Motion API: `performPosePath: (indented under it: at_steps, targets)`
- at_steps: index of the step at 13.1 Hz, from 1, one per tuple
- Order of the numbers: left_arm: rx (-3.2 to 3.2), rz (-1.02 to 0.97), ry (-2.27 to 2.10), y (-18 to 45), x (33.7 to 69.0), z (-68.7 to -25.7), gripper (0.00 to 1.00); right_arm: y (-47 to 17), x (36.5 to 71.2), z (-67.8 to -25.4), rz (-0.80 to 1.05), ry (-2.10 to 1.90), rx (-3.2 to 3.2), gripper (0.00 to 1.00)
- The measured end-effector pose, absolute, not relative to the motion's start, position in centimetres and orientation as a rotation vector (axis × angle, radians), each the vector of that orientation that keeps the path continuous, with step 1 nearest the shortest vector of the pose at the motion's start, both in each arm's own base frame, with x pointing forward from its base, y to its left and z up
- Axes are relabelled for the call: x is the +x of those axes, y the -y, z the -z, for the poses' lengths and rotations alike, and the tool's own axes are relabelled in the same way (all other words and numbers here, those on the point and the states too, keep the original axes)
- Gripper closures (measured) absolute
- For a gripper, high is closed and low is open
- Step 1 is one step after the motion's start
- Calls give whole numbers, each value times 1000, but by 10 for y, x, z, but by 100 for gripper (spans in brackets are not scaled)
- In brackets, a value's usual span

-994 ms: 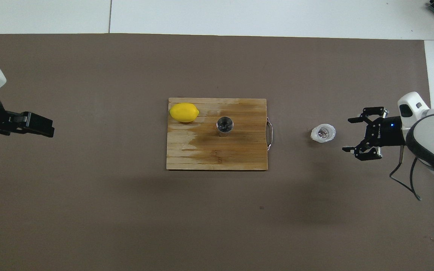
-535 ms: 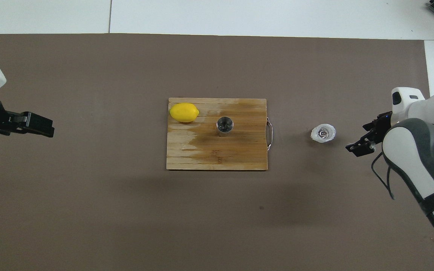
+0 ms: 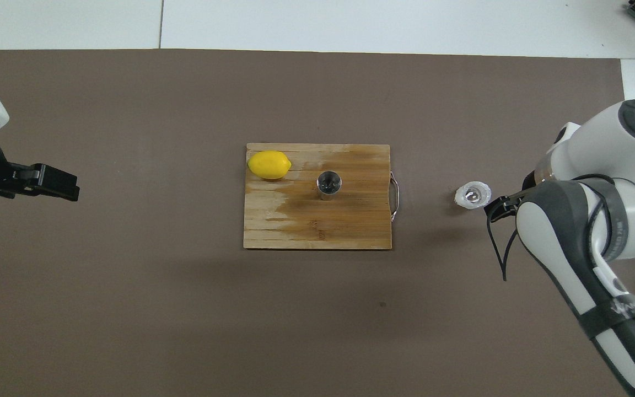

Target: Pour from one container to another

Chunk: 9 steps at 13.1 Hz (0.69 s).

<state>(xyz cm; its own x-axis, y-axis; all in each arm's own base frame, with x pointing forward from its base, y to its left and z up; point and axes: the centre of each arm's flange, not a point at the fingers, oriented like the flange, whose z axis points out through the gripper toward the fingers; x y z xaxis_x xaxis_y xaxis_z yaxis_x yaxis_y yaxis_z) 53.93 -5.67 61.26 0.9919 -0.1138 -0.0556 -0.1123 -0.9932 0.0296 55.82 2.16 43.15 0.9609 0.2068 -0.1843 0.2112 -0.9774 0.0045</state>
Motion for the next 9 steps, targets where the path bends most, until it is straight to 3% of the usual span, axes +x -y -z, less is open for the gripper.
performPosePath:
  at_steps: [5, 9]
  targets:
    - [3109, 89, 178, 57, 539, -613, 0, -8, 531, -575, 205, -17, 3109, 0]
    - [3108, 89, 199, 65, 538, -613, 0, -1, 521, -603, 132, 28, 3118, 0]
